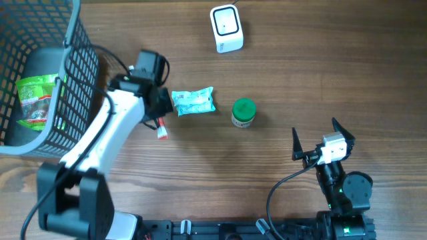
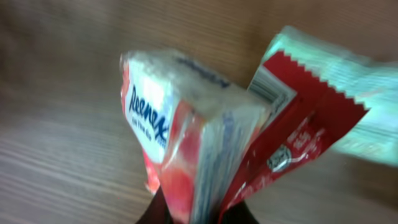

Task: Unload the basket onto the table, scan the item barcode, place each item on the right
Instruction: 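Pick the red tissue pack and red tube from the basket onto the table, then lift the green snack bag from the basket and lay it on the items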

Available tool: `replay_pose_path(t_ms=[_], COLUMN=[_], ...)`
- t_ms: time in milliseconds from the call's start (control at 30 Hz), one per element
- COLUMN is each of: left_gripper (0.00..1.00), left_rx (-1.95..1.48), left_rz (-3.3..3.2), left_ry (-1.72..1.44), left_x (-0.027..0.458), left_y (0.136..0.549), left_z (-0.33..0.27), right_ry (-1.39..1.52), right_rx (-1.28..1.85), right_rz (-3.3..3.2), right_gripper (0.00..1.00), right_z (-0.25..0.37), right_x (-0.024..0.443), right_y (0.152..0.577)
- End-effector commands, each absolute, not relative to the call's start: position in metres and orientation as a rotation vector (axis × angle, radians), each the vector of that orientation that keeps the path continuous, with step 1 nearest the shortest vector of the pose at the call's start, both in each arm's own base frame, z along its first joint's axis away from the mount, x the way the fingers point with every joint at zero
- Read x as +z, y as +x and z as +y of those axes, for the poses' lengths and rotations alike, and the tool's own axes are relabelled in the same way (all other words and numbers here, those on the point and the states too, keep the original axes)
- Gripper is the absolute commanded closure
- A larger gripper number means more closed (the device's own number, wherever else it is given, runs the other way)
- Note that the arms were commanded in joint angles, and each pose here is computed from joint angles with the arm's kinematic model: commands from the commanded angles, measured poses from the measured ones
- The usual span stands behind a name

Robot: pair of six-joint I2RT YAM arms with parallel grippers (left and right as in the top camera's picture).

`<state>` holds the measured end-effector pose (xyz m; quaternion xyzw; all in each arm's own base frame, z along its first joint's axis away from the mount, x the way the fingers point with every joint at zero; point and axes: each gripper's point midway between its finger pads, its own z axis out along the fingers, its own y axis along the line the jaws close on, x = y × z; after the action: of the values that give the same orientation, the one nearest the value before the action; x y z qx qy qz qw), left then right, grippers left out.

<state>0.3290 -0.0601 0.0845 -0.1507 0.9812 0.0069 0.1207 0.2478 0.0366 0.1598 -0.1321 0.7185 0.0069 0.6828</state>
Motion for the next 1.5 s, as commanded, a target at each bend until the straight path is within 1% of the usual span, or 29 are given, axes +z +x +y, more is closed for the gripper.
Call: replay_pose_path(t_ms=[0,33,67,100,167,200,267,300,333,367,433,467,500,567,633,733,767,800,867,967,1067,1167,1200,1267,1300,1333,1367,1433,1467], left_gripper=[0.79,0.57,0.44,0.37,0.31,0.29,0.28,0.28,0.22,0.11,0.00,0.00,0.00,0.00,0.00,0.00,0.00,0.00,0.00,0.00,0.00,0.00,0.01,0.07,0.23,0.58,0.96,0.96,0.96], left_rx=[0.053,0.049,0.037,0.027,0.008,0.000,-0.034,-0.015,0.078,0.189,0.367,0.408,0.414,0.462,0.527,0.485,0.441,0.403,0.324,0.261,0.230,0.226,0.225,0.223,0.223,0.222,0.221,0.232,0.244], left_rz=[2.913,2.908,2.890,2.873,2.843,2.824,2.745,2.671,2.550,2.443,2.254,2.188,2.155,2.084,2.111,2.262,2.375,2.445,2.632,2.818,2.918,2.929,2.931,2.936,2.937,2.939,2.943,2.909,2.873], left_ry=[-0.476,-0.475,-0.474,-0.468,-0.457,-0.420,-0.346,-0.330,-0.347,-0.410,-0.528,-0.537,-0.564,-0.714,-0.803,-0.857,-0.859,-0.861,-0.907,-0.943,-0.949,-0.951,-0.952,-0.956,-0.957,-0.957,-0.958,-0.952,-0.948], left_x=[0.034,0.031,0.033,0.040,0.062,0.082,0.144,0.190,0.251,0.294,0.358,0.385,0.398,0.412,0.399,0.347,0.310,0.286,0.214,0.137,0.080,0.040,0.030,0.006,-0.003,-0.008,-0.008,0.007,0.025], left_y=[0.320,0.323,0.328,0.333,0.342,0.347,0.365,0.376,0.386,0.388,0.385,0.382,0.379,0.365,0.355,0.359,0.362,0.363,0.364,0.363,0.362,0.359,0.357,0.350,0.347,0.345,0.344,0.350,0.356], left_z=[-0.057,-0.058,-0.059,-0.060,-0.062,-0.063,-0.067,-0.061,-0.039,-0.012,0.037,0.059,0.073,0.126,0.181,0.235,0.253,0.261,0.272,0.268,0.261,0.260,0.258,0.255,0.253,0.252,0.251,0.255,0.259], right_ry=[-0.306,-0.306,-0.306,-0.306,-0.306,-0.306,-0.306,-0.306,-0.306,-0.306,-0.306,-0.306,-0.306,-0.306,-0.306,-0.306,-0.306,-0.306,-0.306,-0.306,-0.306,-0.306,-0.306,-0.306,-0.306,-0.306,-0.306,-0.306,-0.306], right_rx=[0.023,0.023,0.023,0.023,0.023,0.023,0.023,0.024,0.024,0.023,0.023,0.023,0.023,0.023,0.024,0.023,0.023,0.024,0.023,0.023,0.023,0.023,0.023,0.023,0.024,0.023,0.024,0.024,0.023], right_rz=[1.606,1.606,1.606,1.606,1.606,1.606,1.606,1.606,1.606,1.606,1.606,1.606,1.606,1.606,1.606,1.606,1.606,1.606,1.606,1.606,1.606,1.606,1.606,1.606,1.606,1.606,1.606,1.606,1.606], right_gripper=[0.00,0.00,0.00,0.00,0.00,0.00,0.00,0.00,0.00,0.00,0.00,0.00,0.00,0.00,0.00,0.00,0.01,0.00,0.00,0.00,0.00,0.00,0.00,0.00,0.00,0.00,0.00,0.00,0.00], right_z=[0.038,0.038,0.038,0.038,0.038,0.038,0.038,0.038,0.038,0.038,0.038,0.038,0.038,0.038,0.038,0.038,0.038,0.038,0.038,0.038,0.038,0.038,0.038,0.038,0.038,0.038,0.038,0.038,0.038], right_x=[0.161,0.161,0.161,0.161,0.161,0.161,0.161,0.161,0.161,0.161,0.161,0.161,0.161,0.161,0.161,0.161,0.161,0.161,0.161,0.161,0.161,0.161,0.161,0.161,0.161,0.161,0.161,0.161,0.161], right_y=[0.247,0.247,0.247,0.247,0.247,0.247,0.247,0.247,0.247,0.247,0.247,0.247,0.247,0.247,0.247,0.247,0.247,0.247,0.247,0.247,0.247,0.247,0.247,0.247,0.247,0.247,0.247,0.247,0.247])
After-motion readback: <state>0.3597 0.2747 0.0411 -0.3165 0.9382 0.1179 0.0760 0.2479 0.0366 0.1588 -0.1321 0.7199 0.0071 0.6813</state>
